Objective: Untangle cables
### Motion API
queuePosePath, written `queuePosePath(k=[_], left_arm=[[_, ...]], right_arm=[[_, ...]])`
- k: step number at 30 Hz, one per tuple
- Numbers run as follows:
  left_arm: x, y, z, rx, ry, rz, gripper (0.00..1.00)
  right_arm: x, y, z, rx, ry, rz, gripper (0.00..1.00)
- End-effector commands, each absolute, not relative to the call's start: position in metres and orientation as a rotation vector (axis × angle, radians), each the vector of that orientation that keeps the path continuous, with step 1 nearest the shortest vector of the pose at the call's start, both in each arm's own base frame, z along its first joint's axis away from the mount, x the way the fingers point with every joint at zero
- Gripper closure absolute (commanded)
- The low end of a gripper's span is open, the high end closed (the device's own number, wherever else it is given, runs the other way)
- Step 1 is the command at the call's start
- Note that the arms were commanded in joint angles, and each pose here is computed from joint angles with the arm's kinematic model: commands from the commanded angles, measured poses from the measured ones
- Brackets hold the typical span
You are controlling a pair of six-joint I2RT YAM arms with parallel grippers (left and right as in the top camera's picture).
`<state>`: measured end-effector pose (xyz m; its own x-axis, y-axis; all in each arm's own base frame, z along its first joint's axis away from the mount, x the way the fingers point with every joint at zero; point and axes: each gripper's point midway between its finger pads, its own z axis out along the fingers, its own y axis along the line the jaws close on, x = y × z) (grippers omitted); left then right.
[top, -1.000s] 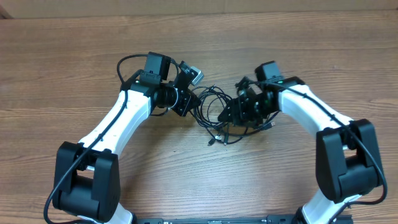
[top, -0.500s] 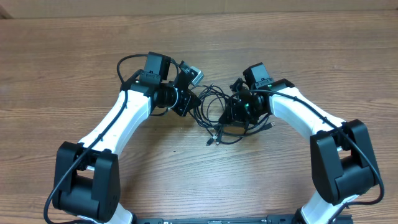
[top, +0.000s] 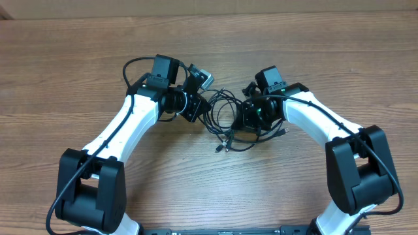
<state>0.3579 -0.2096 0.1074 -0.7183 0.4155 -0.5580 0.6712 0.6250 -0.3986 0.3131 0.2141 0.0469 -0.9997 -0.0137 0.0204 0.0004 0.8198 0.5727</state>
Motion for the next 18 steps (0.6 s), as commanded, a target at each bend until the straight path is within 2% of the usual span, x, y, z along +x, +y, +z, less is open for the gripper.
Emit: queuePosePath(k=[1, 4, 6, 9, 14, 18], left_arm=[[0.362, -0.213, 0.125, 0.888, 2.370, -0.851, 0.95], [0.362, -0.213, 0.125, 0.888, 2.370, -0.851, 0.95], [0.362, -0.213, 0.125, 0.888, 2.370, -0.851, 0.95], [0.362, -0.213, 0.125, 0.888, 2.370, -0.851, 0.95], [0.362, -0.213, 0.125, 0.888, 2.370, -0.851, 0.95], [0.362, -0.213, 0.125, 0.888, 2.370, -0.851, 0.95]], right_arm=[[0.318, 0.218, 0.050, 0.028, -2.990, -0.941, 0.70], [0.318, 0.218, 0.050, 0.027, -2.990, -0.940, 0.62], [0.319, 0.214, 0.047, -0.025, -3.002, -0.898, 0.62], [0.319, 0.207, 0.041, -0.175, -3.012, -0.798, 0.63], [0.316, 0.217, 0.039, -0.157, -3.021, -0.794, 0.64], [0.316, 0.221, 0.039, -0.150, -3.029, -0.795, 0.73]])
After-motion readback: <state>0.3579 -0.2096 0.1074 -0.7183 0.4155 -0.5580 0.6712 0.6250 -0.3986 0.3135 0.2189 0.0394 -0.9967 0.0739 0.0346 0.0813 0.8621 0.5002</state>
